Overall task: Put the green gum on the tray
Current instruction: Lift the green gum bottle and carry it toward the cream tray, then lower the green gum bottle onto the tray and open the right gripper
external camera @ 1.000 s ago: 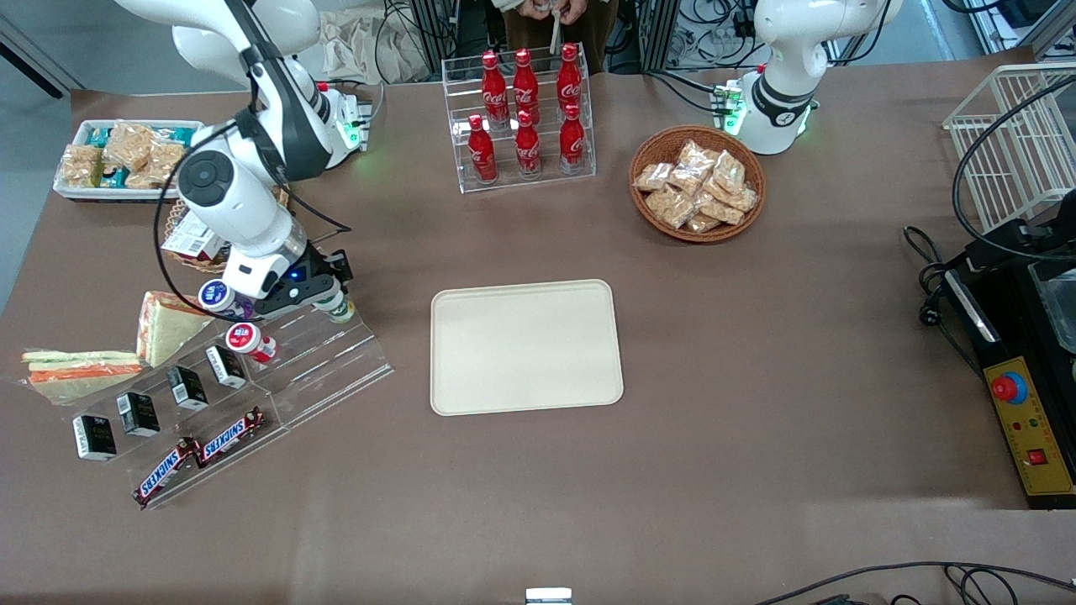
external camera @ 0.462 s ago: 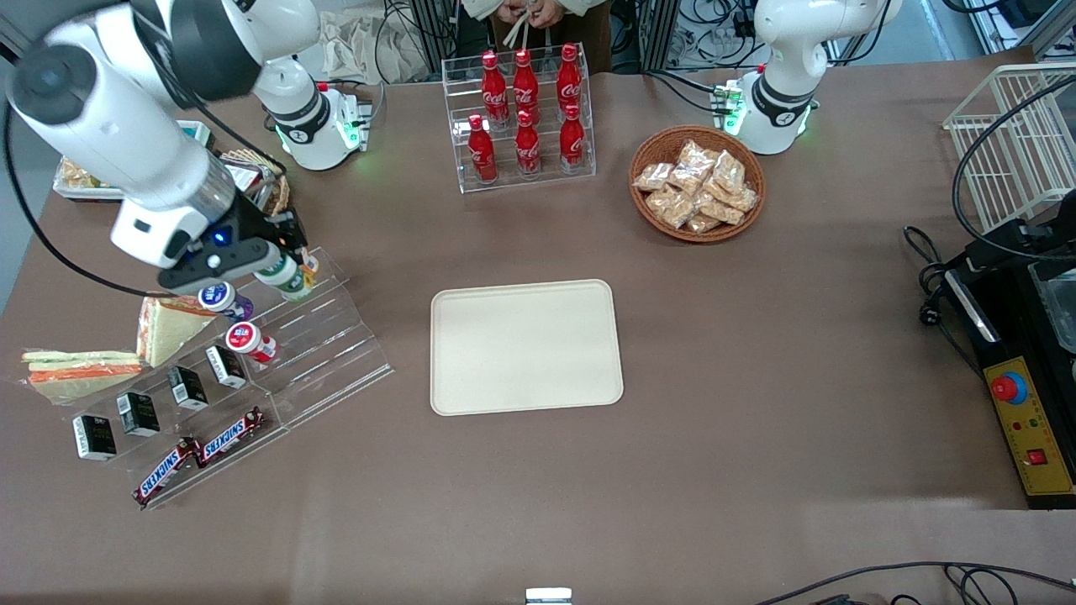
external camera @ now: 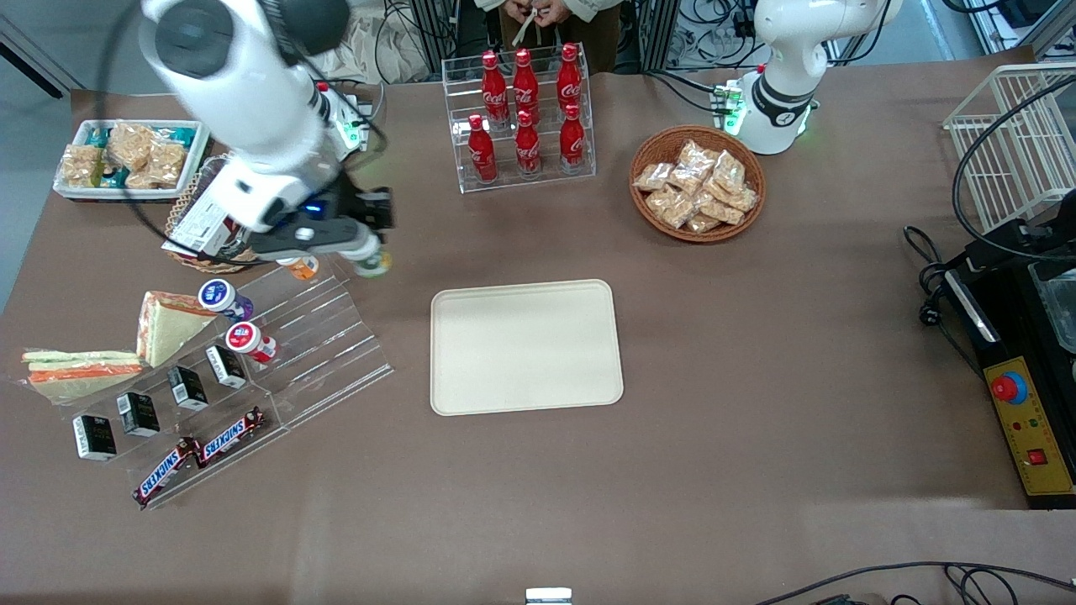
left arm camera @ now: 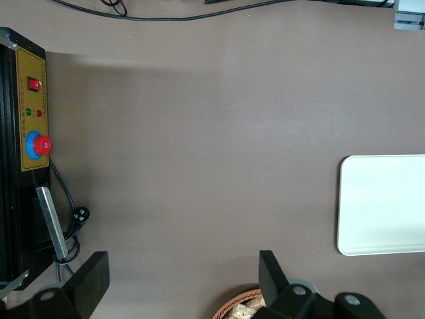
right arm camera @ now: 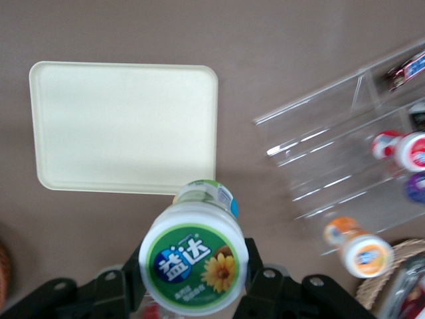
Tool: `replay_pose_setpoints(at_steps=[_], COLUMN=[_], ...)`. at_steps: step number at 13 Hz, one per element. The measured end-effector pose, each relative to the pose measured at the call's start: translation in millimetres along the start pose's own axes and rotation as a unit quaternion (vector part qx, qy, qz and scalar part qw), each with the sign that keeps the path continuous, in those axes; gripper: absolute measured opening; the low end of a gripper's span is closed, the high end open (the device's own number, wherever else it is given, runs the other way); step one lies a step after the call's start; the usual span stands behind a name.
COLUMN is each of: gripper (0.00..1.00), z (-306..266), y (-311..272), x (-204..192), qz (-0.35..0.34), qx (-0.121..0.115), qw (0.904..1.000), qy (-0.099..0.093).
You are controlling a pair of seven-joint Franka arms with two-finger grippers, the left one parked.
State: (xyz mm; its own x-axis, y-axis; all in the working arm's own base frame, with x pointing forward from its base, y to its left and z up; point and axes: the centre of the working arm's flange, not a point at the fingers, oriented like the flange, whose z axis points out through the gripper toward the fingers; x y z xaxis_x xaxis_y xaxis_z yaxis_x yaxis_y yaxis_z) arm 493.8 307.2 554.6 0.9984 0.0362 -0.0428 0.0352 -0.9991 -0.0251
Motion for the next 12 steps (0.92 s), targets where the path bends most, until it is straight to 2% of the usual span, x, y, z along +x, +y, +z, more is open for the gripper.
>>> replay_pose_setpoints(at_steps=[3, 5, 8, 12], gripper=[0.59, 0.59, 0.59, 0.59], z=[52.6, 94.6, 173.2, 251.0], y=[-64.3, -88.3, -88.5, -74.8], x=[10.6, 16.9, 24.7, -1.6], qz=[0.042, 0.063, 0.075, 0.071], qx=[0.018, 0.021, 0.033, 0.035], qw=[0.9989, 0.9977, 0.9964, 0.9964], qy=[0.013, 0.009, 0.02, 0.03])
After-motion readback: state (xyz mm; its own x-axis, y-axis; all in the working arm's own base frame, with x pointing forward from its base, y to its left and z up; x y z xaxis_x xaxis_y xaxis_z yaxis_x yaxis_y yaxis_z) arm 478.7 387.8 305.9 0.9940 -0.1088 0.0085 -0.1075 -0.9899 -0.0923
